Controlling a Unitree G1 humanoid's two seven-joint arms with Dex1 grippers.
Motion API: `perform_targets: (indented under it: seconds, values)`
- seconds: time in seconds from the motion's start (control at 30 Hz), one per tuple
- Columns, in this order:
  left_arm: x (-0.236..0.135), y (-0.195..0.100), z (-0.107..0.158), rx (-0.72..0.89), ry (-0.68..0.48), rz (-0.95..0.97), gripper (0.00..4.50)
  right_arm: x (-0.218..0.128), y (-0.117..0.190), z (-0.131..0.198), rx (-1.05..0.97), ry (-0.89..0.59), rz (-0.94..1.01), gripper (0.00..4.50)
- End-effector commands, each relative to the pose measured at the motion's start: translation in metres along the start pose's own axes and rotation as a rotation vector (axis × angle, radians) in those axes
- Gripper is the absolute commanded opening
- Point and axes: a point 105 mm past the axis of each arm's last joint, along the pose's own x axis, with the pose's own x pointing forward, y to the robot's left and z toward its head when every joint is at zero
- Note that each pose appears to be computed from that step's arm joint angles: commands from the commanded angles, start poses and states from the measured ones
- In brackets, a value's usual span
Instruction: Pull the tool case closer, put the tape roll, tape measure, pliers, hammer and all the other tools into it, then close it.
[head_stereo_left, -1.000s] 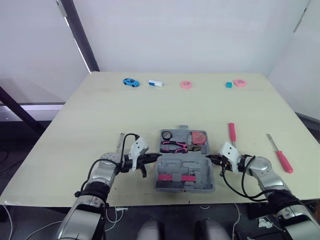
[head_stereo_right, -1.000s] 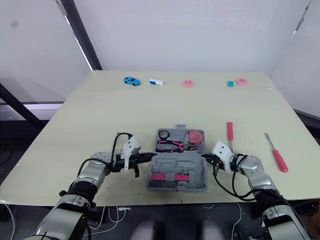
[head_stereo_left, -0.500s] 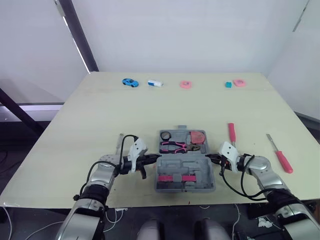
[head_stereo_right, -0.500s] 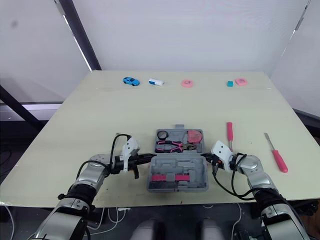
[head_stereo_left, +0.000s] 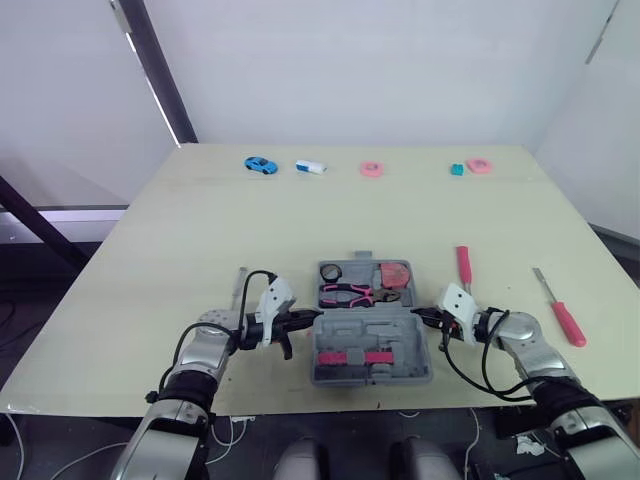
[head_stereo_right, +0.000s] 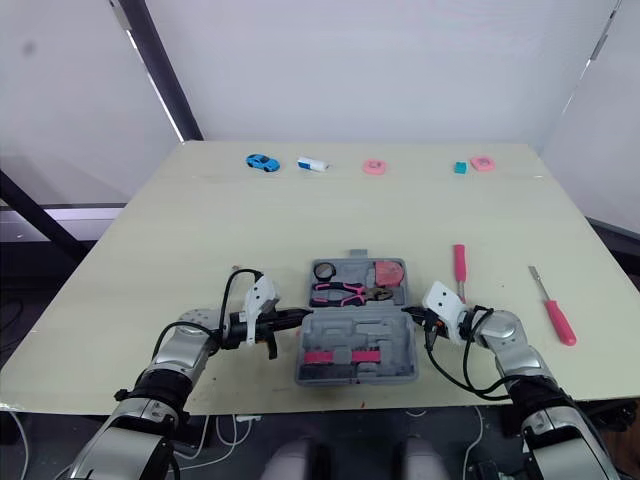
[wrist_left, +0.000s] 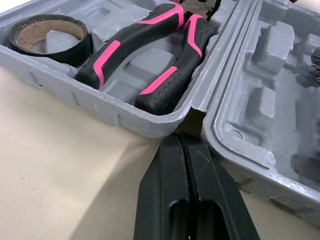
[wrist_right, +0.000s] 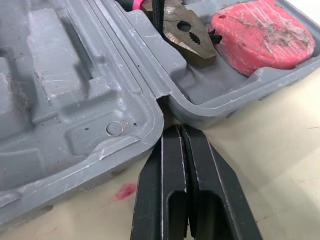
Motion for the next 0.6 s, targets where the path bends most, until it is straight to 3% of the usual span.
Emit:
perform_targets:
  seconds: [0.03, 0.6]
  values:
    - [0.009, -0.012, -0.004, 0.003, 0.022, -0.070, 0.00, 0.007, -0.004, 0.018, -0.040, -0.056, -0.007, 0.04]
    - [0.003, -0.009, -0.006, 0.003, 0.031, -0.056, 0.00, 0.011, 0.012, 0.013, 0.000, -0.045, 0.067, 0.04]
